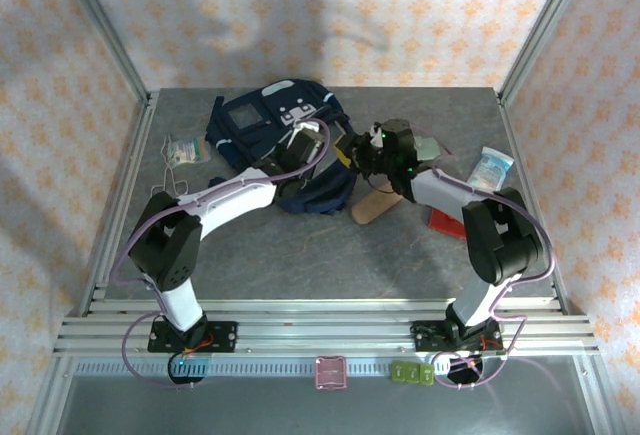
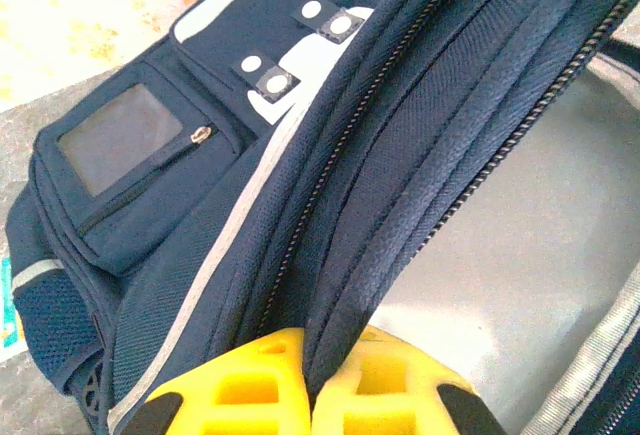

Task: Pack the student bag

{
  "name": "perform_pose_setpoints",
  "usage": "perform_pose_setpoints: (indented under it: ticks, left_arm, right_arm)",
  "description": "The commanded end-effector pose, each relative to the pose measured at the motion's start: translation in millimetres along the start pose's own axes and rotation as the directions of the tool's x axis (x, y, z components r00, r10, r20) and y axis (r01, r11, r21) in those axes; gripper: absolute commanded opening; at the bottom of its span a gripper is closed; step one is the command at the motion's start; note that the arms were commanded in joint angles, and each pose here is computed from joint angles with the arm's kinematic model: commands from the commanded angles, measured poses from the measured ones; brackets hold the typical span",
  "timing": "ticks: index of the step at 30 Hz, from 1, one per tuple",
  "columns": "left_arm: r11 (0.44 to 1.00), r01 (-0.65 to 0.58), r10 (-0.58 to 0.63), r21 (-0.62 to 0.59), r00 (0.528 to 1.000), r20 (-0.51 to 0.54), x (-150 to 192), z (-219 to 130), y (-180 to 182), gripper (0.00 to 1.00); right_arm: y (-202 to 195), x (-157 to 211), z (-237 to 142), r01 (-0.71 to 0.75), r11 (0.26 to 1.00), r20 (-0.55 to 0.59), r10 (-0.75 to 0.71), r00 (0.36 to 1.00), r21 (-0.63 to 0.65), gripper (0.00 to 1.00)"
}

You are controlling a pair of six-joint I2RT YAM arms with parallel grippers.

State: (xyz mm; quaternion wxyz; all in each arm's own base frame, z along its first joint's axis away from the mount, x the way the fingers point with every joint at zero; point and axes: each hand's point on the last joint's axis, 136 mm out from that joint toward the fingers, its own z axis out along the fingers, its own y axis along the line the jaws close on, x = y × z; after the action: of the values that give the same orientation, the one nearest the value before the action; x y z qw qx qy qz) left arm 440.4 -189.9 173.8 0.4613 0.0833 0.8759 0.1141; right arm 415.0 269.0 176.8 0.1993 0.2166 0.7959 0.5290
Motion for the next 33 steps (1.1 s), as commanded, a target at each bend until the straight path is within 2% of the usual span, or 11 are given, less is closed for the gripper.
perform_pose_setpoints:
  ticks: [1, 7, 10, 13, 16, 20, 22, 26, 30, 32, 33]
  left_arm:
    - [0.997, 0.074, -0.075, 0.012, 0.991, 0.107, -50.5, -27.8, 20.5, 0.0]
    - [0.993, 0.11, -0.115, 0.035, 0.977, 0.178, -77.1, -44.0, 26.5, 0.0]
    - [0.991, 0.134, -0.129, -0.004, 0.965, 0.227, -90.7, -55.3, 40.9, 0.0]
    - [0.985, 0.172, -0.159, -0.019, 0.946, 0.281, -104.0, -67.7, 57.8, 0.0]
    - [0.98, 0.198, -0.19, 0.004, 0.934, 0.301, -109.6, -72.5, 63.9, 0.0]
    - [0.98, 0.198, -0.199, 0.031, 0.941, 0.273, -101.1, -65.9, 55.7, 0.0]
    - [0.979, 0.2, -0.202, 0.033, 0.944, 0.261, -93.9, -61.5, 53.6, 0.0]
    - [0.979, 0.204, -0.203, 0.021, 0.95, 0.239, -83.7, -52.5, 55.5, 0.0]
    - [0.977, 0.212, -0.21, 0.019, 0.951, 0.228, -81.3, -48.0, 60.9, 0.0]
    - [0.977, 0.213, -0.209, 0.009, 0.95, 0.232, -81.2, -48.0, 65.5, 0.0]
    - [0.976, 0.216, -0.211, 0.004, 0.95, 0.232, -80.2, -47.4, 68.0, 0.0]
  right_arm:
    - [-10.7, 3.0, 2.7, 0.044, 0.998, 0.02, -0.045, 0.999, 0.034, 0.29]
    - [-33.5, 24.9, 59.8, 0.078, 0.989, -0.08, -0.069, 0.994, 0.122, 0.27]
    - [-84.7, 26.7, 71.0, 0.007, 0.958, -0.064, 0.012, 0.998, 0.288, 0.24]
    - [-122.5, 31.9, 68.0, -0.052, 0.929, -0.045, 0.074, 0.996, 0.366, 0.24]
    - [-126.8, 33.6, 63.5, -0.049, 0.925, -0.041, 0.069, 0.997, 0.376, 0.25]
    - [-91.2, 22.7, 56.3, 0.044, 0.936, -0.044, -0.03, 0.999, 0.349, 0.31]
    - [-68.5, 15.7, 45.6, 0.097, 0.932, -0.031, -0.092, 0.995, 0.348, 0.38]
    - [-41.9, -1.6, 7.1, 0.146, 0.891, 0.054, -0.187, 0.981, 0.429, 0.62]
    - [-47.1, -6.9, -39.5, 0.117, 0.812, 0.108, -0.216, 0.97, 0.572, 0.8]
    - [-55.9, -7.0, -62.1, 0.079, 0.764, 0.135, -0.214, 0.967, 0.64, 1.0]
    - [-62.8, -5.7, -73.6, 0.048, 0.738, 0.152, -0.201, 0.968, 0.673, 1.0]
